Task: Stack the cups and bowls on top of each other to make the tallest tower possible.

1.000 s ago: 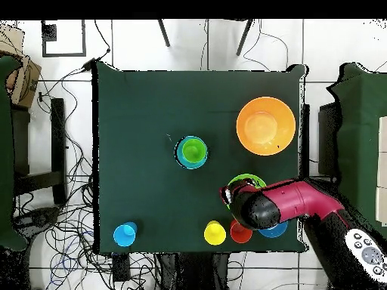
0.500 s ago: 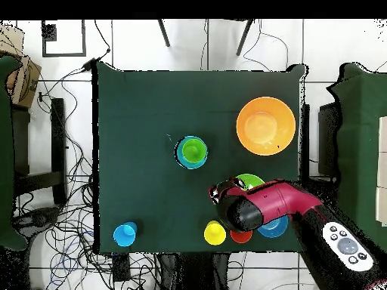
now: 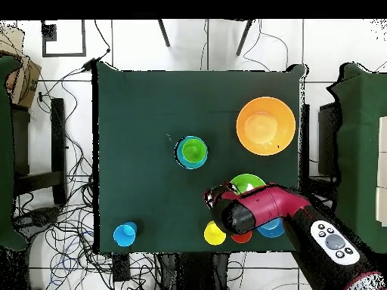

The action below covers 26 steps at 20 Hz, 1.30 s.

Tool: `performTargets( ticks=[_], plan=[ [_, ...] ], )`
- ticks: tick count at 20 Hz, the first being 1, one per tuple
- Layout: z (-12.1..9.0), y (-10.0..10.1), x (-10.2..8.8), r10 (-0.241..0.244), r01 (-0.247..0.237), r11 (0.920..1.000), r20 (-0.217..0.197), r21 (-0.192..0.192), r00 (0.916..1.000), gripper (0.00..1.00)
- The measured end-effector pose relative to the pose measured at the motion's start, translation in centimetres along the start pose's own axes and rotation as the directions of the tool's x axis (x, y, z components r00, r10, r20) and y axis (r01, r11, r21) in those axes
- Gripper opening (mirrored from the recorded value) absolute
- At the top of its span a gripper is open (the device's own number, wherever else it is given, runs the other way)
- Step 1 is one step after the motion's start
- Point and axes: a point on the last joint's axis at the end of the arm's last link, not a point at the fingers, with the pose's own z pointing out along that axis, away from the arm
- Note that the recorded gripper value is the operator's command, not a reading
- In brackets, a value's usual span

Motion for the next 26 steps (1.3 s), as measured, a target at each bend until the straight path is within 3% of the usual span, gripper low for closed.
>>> performTargets(
  ticks=[10,16,26],
  plan=[
    [-0.2,-1.7,1.7,0.048,-0.048,0.9988,-0.011,0.011,0.9988,1.0],
    [-1.7,-4.2,2.3,0.087,-0.087,0.9949,0.002,0.05,0.9962,1.0],
    [-2.2,-5.1,2.9,0.104,-0.104,0.9926,0.003,0.063,0.9945,1.0]
  ],
)
